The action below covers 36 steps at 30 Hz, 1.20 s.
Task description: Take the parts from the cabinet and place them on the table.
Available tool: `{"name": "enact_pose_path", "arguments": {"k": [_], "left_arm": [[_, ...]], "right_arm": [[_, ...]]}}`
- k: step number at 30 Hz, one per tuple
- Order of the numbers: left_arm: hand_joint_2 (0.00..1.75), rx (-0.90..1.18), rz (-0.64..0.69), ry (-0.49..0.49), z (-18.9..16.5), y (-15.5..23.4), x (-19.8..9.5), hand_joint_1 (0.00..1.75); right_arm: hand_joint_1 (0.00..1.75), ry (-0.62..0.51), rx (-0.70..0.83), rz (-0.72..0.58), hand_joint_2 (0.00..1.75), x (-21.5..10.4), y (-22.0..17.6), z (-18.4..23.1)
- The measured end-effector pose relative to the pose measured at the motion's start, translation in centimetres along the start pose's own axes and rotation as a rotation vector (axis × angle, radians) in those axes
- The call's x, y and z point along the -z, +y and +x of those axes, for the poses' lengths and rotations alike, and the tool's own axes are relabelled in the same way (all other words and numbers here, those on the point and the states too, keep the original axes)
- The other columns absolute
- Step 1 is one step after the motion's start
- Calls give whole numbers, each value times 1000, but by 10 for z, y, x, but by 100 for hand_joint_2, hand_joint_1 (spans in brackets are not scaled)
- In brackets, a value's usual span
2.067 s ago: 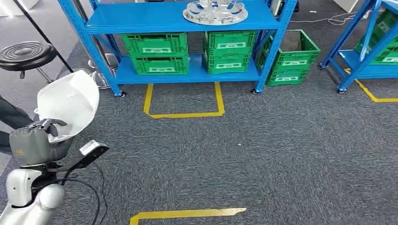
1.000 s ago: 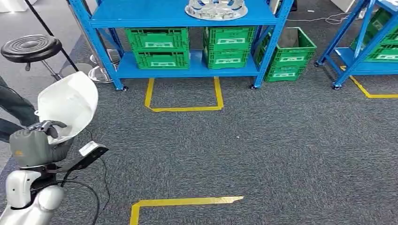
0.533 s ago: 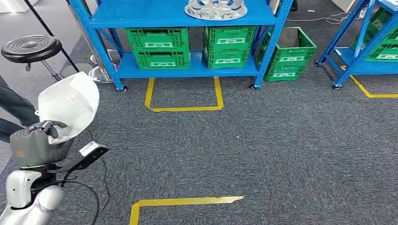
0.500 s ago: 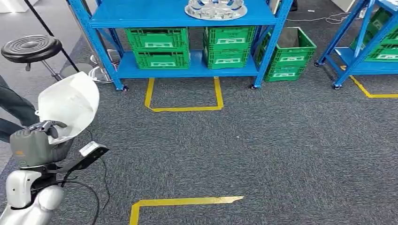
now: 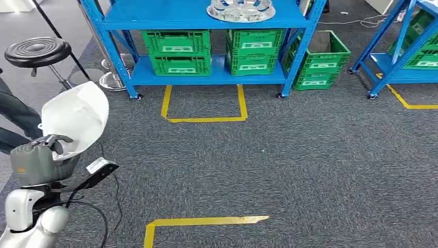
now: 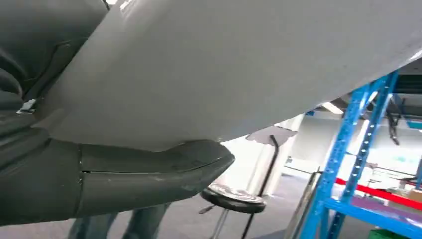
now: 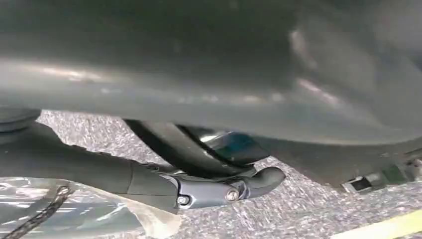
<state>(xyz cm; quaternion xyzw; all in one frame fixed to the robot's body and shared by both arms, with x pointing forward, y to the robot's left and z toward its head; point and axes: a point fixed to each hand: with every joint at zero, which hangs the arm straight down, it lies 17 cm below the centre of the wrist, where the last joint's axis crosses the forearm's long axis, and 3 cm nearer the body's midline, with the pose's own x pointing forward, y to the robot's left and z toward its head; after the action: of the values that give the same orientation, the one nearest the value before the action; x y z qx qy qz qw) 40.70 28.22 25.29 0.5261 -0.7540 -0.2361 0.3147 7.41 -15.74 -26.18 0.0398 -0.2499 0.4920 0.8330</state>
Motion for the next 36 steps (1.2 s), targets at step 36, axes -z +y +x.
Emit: {"name": "enact_pose_path", "arguments": {"k": [36], "left_arm": [[175, -5, 12, -21, 8, -1, 7, 175]], "right_arm": [[0, -13, -12, -2, 0, 0, 0, 2]]}}
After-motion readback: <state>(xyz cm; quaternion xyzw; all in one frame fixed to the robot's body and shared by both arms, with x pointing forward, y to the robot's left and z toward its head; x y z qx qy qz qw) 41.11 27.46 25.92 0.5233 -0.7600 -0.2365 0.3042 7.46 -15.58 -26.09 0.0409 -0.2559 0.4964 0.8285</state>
